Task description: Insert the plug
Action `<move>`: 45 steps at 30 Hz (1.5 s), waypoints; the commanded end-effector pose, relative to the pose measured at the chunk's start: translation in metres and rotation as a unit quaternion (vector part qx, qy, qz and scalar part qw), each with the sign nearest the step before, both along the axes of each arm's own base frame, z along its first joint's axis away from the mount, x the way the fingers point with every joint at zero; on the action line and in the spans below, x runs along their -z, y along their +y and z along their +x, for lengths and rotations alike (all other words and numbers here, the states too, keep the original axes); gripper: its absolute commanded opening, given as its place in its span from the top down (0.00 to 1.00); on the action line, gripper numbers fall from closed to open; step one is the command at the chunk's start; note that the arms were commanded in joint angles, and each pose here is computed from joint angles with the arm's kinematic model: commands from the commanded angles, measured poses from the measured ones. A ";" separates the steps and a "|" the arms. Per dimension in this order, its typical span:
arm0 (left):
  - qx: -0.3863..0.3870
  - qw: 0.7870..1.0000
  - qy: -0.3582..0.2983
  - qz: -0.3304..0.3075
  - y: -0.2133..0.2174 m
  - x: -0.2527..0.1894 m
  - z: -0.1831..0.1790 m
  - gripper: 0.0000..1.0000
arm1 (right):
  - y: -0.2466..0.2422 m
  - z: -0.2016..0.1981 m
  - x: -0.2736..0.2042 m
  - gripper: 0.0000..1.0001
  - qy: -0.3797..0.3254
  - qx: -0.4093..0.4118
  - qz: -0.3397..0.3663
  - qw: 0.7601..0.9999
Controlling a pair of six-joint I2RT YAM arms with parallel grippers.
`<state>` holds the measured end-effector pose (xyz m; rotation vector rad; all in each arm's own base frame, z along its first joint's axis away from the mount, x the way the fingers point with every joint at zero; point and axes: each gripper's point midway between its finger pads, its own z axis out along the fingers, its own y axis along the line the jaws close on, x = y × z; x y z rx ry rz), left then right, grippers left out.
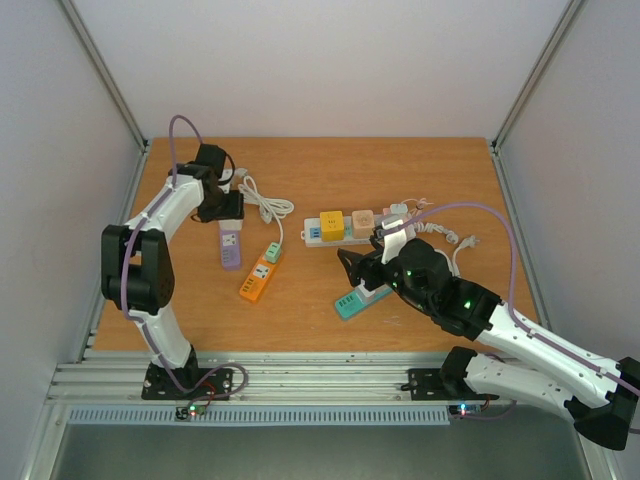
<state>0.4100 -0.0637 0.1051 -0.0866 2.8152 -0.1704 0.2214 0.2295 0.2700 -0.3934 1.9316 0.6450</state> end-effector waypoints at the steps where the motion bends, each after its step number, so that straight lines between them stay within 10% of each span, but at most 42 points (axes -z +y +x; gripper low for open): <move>1: -0.031 0.999 -0.026 0.025 0.011 -0.007 0.018 0.61 | -0.008 0.003 0.001 0.12 -0.001 0.021 0.001 1.000; 45: -0.106 0.991 0.074 -0.045 0.003 0.084 -0.003 0.60 | -0.001 0.006 0.015 0.12 0.014 0.016 -0.020 1.000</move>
